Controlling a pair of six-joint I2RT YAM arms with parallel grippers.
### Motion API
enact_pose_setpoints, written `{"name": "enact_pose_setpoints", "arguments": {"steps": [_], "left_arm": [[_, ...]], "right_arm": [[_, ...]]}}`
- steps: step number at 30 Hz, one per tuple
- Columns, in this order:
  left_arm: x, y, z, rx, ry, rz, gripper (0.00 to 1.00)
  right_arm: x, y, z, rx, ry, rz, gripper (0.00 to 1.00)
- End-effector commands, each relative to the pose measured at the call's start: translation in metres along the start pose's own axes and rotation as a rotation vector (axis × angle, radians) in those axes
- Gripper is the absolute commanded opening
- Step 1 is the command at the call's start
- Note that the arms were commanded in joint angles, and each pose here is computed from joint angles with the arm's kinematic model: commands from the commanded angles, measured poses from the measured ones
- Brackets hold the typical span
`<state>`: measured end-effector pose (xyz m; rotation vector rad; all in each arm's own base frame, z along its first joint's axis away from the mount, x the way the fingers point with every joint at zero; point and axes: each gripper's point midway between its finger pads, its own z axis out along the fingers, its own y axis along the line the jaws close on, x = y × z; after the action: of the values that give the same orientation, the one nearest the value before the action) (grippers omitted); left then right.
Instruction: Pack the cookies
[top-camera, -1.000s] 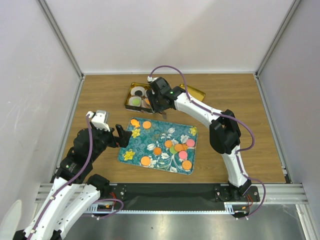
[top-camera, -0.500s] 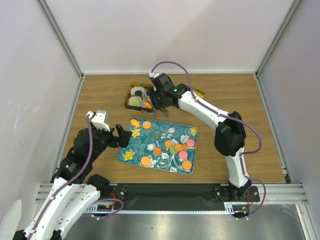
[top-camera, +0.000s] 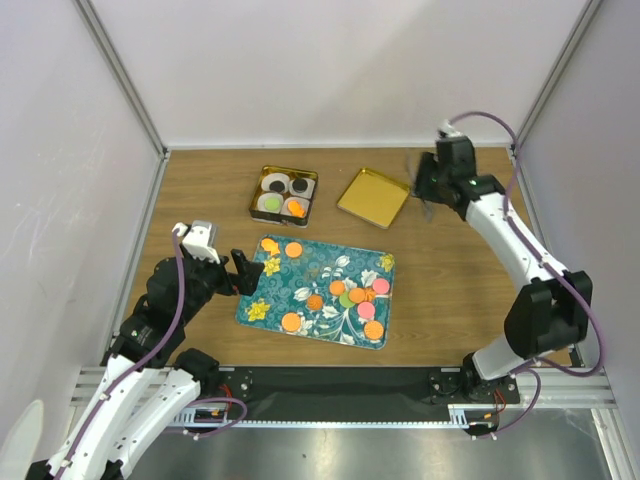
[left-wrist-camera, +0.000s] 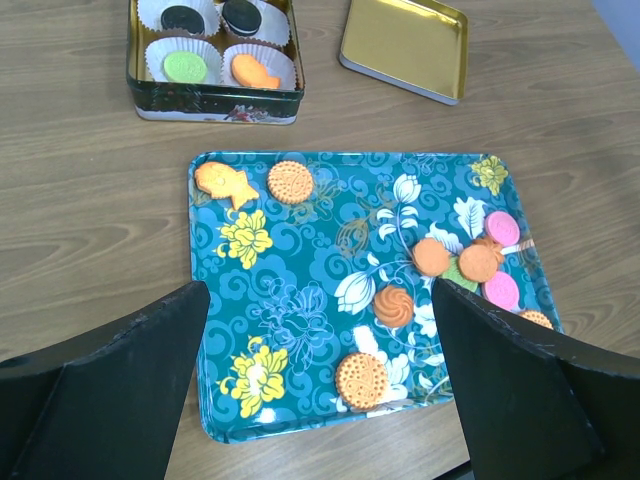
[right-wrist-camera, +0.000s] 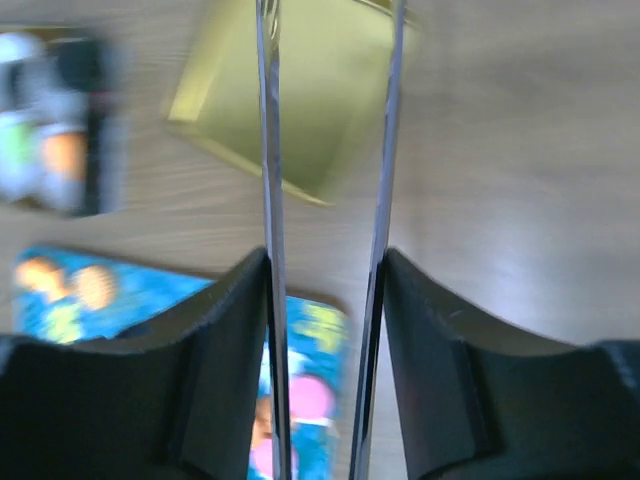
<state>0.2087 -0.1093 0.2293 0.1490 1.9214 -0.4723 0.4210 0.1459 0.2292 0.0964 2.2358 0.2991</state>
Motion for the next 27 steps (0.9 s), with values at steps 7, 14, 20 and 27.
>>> {"name": "enact_pose_setpoints", "arguments": {"steps": [7,14,20,27], "left_arm": [[-0.008,-0.007,-0.001,0.037,-0.037,0.014,1.00],[-0.004,-0.013,0.000,0.068,-0.021,0.020,1.00],[-0.003,-0.015,0.000,0.076,-0.014,0.023,1.00],[-0.003,-0.016,0.000,0.080,-0.011,0.023,1.00]], "right_arm": [[0.053,-0.127,0.035,0.275,-0.021,0.240,0.52],[0.097,-0.151,0.060,0.343,0.048,0.272,0.56],[0.117,-0.155,0.066,0.348,0.095,0.267,0.63],[0.134,-0.159,0.065,0.359,0.132,0.256,0.71]]}}
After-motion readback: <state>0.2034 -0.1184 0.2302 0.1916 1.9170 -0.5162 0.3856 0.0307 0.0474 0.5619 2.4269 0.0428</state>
